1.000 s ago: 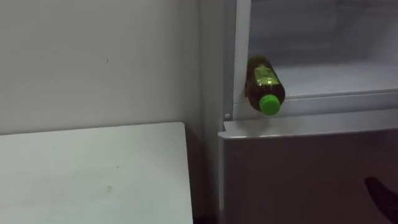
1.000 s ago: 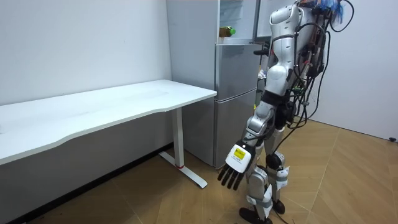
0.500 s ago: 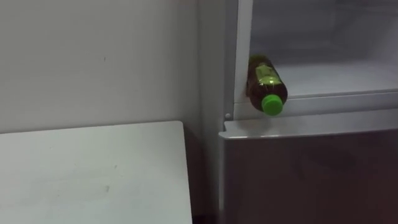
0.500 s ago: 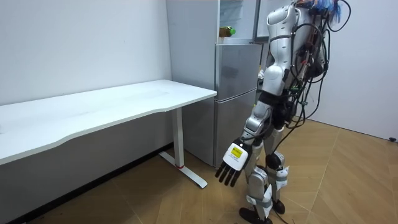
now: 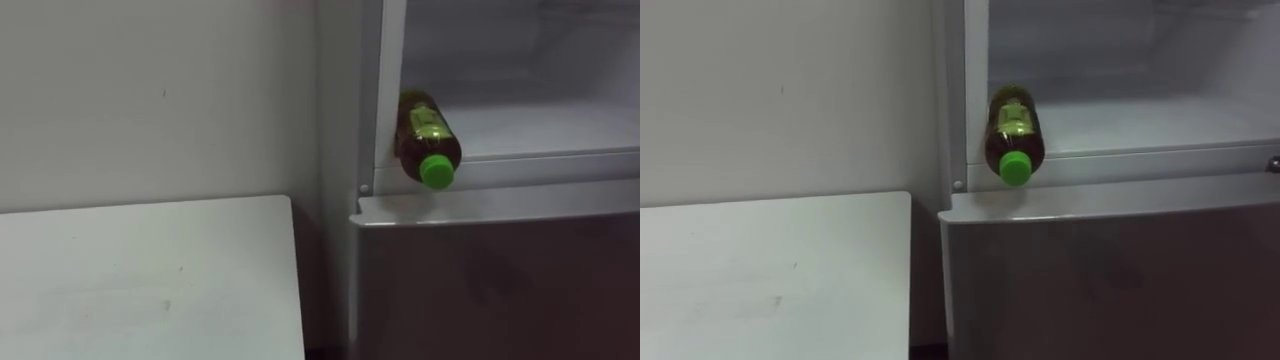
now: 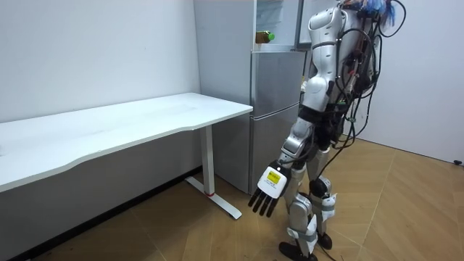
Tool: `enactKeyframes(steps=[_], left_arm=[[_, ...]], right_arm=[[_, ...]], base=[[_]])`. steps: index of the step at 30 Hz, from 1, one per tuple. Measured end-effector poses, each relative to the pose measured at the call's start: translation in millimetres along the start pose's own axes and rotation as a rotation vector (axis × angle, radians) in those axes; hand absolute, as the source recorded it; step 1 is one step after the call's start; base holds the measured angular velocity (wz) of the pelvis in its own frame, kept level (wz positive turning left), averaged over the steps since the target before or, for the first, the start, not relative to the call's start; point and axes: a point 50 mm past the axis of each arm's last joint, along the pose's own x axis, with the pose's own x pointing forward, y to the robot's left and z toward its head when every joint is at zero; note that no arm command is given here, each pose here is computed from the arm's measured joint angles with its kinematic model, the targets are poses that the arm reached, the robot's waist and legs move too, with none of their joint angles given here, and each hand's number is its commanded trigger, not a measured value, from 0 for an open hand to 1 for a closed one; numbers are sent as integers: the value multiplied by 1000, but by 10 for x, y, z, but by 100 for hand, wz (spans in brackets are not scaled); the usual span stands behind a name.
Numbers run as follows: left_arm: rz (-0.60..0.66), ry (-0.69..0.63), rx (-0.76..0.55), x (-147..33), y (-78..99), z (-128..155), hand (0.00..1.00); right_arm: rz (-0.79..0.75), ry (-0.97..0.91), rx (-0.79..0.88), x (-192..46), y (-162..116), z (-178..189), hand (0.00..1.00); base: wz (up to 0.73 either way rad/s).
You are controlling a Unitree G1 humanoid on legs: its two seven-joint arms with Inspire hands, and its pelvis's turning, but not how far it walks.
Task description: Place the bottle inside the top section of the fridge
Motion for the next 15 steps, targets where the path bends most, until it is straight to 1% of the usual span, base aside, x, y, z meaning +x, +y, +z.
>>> enactKeyframes(steps=[2,5,6,8,9,11,15], left_arm=[[8,3,-3,1,29,-8,0],[11,20,1,-3,43,-43,0],[11,23,2,-3,43,-45,0],[13,26,4,-3,54,-50,0],[14,27,5,-2,59,-50,0],[18,34,6,-7,76,-79,0],[19,34,6,-6,79,-75,0]], right_arm=[[-77,129,162,40,-110,-88,0],[-133,261,335,50,-165,-184,0],[-141,279,357,51,-171,-199,0],[-183,344,480,72,-187,-229,0],[-195,361,515,81,-185,-231,0],[-212,400,635,98,-163,-197,0],[-219,397,742,105,-123,-85,0]], base=[[0],[0],[0],[-2],[-8],[-8],[0]])
